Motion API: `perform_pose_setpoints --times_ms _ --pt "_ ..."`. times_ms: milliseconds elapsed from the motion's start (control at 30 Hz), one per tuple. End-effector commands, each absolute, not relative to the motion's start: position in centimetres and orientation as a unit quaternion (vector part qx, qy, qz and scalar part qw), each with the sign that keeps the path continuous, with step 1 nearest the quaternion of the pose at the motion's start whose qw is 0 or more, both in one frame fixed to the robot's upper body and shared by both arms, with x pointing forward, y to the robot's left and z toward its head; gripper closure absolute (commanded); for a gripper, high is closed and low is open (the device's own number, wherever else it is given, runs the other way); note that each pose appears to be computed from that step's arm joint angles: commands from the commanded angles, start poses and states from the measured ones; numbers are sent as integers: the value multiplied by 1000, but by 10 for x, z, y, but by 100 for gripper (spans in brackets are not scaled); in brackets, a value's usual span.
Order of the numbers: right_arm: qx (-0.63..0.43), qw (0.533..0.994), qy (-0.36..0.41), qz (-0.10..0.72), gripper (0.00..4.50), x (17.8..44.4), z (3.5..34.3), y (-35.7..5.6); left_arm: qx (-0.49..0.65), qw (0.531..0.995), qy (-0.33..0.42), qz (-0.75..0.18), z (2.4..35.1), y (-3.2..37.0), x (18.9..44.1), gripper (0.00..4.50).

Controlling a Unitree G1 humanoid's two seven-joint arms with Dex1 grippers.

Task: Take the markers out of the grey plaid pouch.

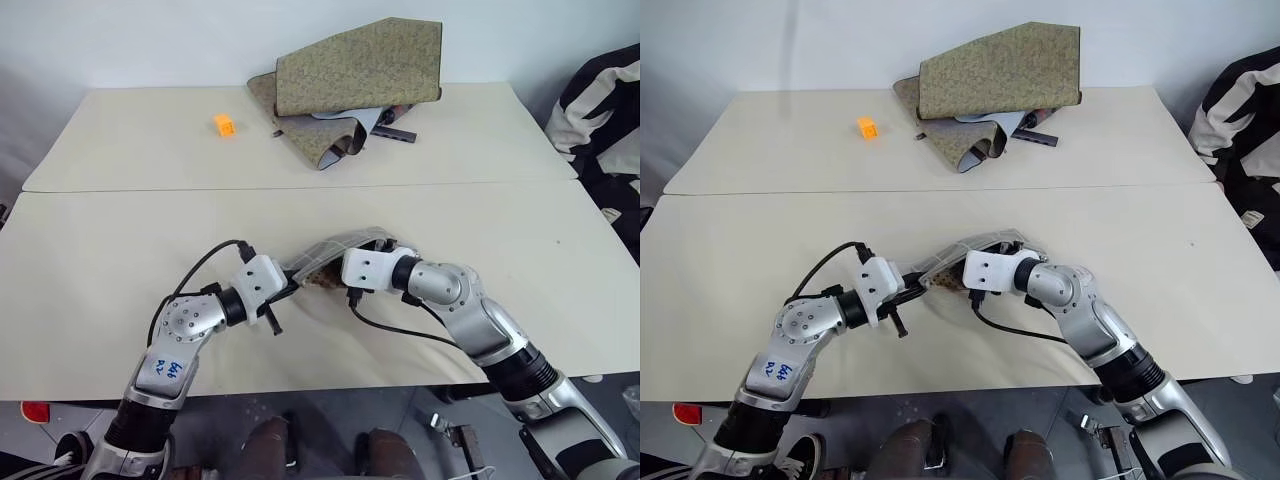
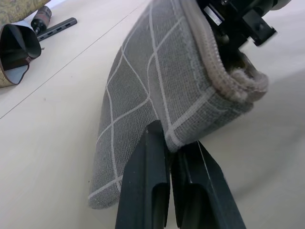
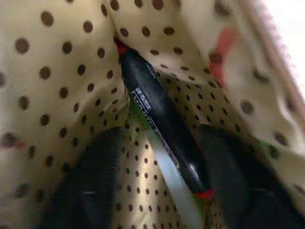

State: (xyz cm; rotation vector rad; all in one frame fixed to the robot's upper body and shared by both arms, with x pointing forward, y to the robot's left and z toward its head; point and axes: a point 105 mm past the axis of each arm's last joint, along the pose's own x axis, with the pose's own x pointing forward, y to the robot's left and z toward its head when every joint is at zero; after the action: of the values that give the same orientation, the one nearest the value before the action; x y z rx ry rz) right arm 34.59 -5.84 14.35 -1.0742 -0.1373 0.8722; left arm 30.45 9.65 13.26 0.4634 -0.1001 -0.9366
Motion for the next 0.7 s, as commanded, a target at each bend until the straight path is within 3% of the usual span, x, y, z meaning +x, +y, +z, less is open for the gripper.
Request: perform_pose_setpoints --times_ms 33,100,400,500,600,700 --pt "-497 768 -83 396 56 345 158 -59 216 861 -86 -452 153 93 301 450" --pt "-493 768 -79 401 2 344 158 -58 211 861 -87 -453 153 93 301 450" --pt "-480 774 -76 406 2 341 159 -54 192 864 -89 -457 156 91 300 450" --pt "-483 771 -76 407 67 340 158 -53 187 865 -88 -456 156 92 301 450" --pt "-495 766 -88 400 164 341 160 -51 189 863 -90 -460 157 90 299 450" --pt "-503 763 -92 395 164 344 158 -47 184 862 -93 -463 159 87 298 450"
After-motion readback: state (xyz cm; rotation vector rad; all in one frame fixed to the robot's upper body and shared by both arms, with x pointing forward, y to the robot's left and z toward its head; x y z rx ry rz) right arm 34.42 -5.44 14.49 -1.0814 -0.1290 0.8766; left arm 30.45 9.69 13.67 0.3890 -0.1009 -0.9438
